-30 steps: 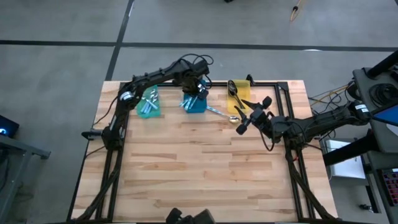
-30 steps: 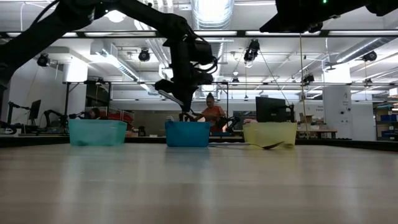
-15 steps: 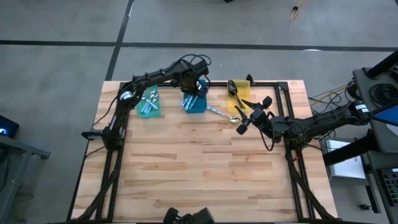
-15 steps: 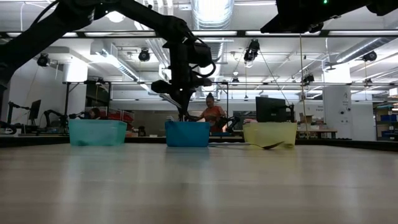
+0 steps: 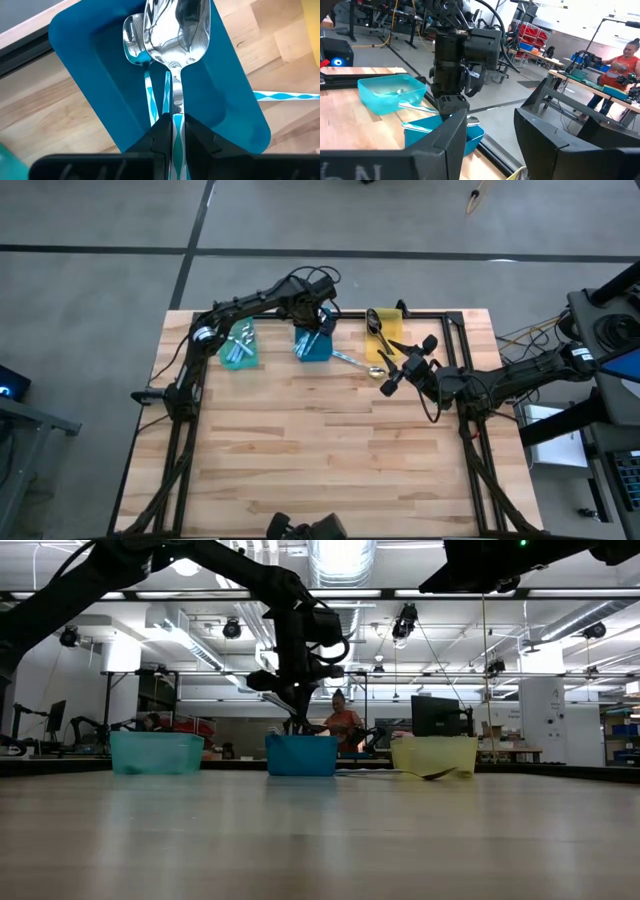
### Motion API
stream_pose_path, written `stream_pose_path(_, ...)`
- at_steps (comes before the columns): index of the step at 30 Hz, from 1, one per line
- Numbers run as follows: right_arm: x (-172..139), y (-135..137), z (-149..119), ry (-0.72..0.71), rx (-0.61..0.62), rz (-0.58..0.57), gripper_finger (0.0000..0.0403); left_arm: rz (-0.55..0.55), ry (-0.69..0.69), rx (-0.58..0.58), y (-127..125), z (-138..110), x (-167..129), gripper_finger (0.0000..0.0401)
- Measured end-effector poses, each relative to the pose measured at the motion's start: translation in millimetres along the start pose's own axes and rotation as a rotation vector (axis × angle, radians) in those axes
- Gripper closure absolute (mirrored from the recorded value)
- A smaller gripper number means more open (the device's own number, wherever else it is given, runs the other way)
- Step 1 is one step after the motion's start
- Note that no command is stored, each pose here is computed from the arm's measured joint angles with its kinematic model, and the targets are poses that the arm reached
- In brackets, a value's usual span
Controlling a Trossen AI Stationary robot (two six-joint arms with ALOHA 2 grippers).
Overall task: Sort silverware by color (type)
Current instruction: Put the white-blue spoon into the blue bin
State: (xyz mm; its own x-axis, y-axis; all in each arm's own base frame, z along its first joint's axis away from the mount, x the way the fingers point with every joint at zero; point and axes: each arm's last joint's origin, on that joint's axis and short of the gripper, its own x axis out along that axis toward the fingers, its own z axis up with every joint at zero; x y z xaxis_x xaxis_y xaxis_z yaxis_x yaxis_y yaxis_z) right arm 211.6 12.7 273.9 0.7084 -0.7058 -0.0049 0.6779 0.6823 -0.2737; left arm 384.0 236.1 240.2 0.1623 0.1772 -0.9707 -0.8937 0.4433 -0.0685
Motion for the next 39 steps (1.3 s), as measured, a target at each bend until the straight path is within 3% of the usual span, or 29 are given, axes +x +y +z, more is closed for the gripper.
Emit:
stream_pose_path(17,0.0,0.0,-0.1,0.0,-0.002,0.0,0.0248,0.017,0.025,0.001,2.4,-6.2,19.1,0.0375)
stream_pose_path(31,0.0,0.0,-0.1,0.001,-0.004,0.0,0.0248,-0.03,-0.058,0.021,-2.2,1.6,20.0,0.0375)
stream_pose_path(39,0.0,0.1,-0.2,0.001,-0.016,0.0,0.0248,0.014,-0.083,0.024,-0.6,2.4,19.9,0.0375)
